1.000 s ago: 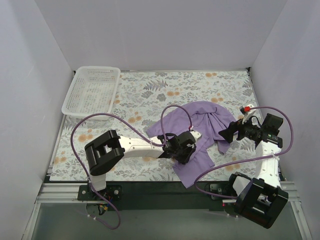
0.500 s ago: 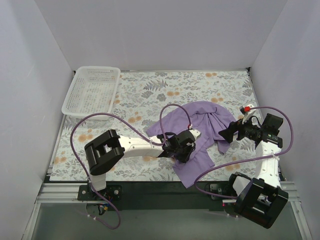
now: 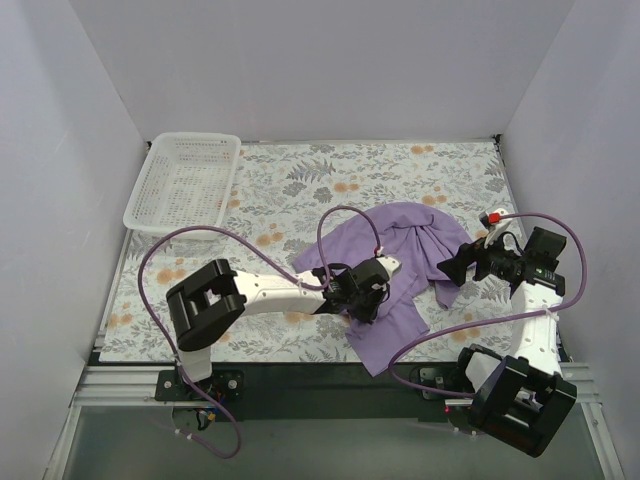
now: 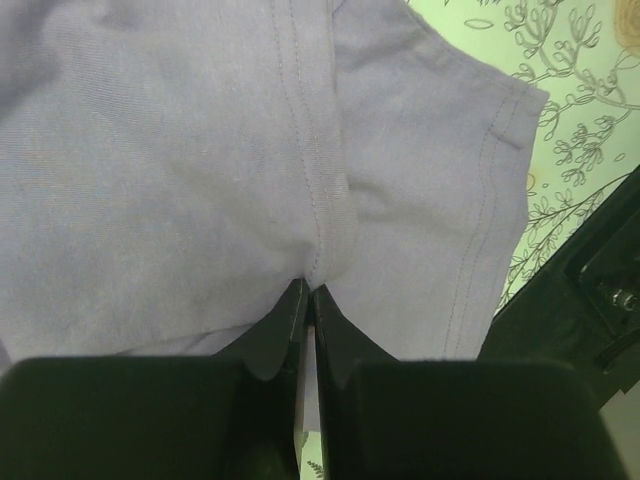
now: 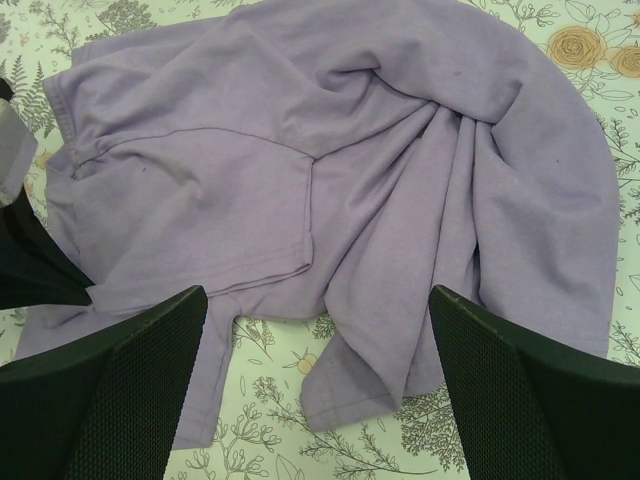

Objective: Fold and stack the t-shirts

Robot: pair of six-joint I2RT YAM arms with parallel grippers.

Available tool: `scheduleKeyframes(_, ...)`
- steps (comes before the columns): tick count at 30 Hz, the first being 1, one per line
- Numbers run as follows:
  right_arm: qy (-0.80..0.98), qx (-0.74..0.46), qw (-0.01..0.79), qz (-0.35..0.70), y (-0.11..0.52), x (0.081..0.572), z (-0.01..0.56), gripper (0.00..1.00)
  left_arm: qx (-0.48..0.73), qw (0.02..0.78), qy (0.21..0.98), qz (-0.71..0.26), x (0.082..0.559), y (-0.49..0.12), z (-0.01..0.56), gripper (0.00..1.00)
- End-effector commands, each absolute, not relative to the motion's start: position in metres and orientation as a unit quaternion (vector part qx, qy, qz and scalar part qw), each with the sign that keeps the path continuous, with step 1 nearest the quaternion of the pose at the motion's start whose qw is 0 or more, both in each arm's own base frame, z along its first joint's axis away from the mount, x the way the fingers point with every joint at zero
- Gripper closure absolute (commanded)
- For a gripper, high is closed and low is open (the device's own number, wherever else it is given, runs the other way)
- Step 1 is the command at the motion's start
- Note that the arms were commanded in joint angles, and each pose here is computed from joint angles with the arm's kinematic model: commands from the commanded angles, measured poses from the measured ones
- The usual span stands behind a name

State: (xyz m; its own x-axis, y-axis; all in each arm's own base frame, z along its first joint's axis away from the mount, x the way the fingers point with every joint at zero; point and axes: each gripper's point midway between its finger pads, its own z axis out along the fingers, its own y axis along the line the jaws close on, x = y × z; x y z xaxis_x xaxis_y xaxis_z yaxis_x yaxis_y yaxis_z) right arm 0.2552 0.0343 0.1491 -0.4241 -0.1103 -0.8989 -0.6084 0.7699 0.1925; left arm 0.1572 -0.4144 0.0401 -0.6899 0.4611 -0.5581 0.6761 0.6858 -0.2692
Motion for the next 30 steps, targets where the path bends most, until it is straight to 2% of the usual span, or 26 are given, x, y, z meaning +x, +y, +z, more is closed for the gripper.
scheduleKeyframes(1,0.790,-0.237,0.502,0.259,0.036,0.257,0.155,0.02,0.292,0.280,0.878,-0.256,0.173,-0.412,0.082,1.00)
scheduleKeyframes(5,0.788,-0.241,0.504,0.258,0.037,0.257,0.156,0.02,0.262,0.310,0.878,-0.253,0.202,-0.387,0.102,1.00)
scheduleKeyframes(8,0.788,-0.241,0.504,0.259,0.037,0.256,0.156,0.02,0.231,0.330,0.880,-0.251,0.247,-0.354,0.122,1.00)
scheduleKeyframes(9,0.788,-0.241,0.504,0.259,0.037,0.256,0.156,0.02,0.209,0.348,0.879,-0.249,0.276,-0.340,0.138,1.00)
scheduleKeyframes(15,0.788,-0.242,0.505,0.256,0.037,0.256,0.156,0.02,0.223,0.382,0.870,-0.219,0.361,-0.314,0.195,1.00)
scheduleKeyframes(19,0.789,-0.241,0.505,0.252,0.036,0.257,0.156,0.02,0.229,0.351,0.861,-0.287,0.380,-0.314,0.210,1.00)
scheduleKeyframes(22,0.789,-0.242,0.505,0.252,0.036,0.256,0.156,0.02,0.229,0.338,0.867,-0.285,0.384,-0.314,0.197,1.00)
scheduleKeyframes(30,0.786,-0.247,0.506,0.255,0.037,0.256,0.156,0.02,0.223,0.294,0.869,-0.329,0.368,-0.318,0.172,1.00)
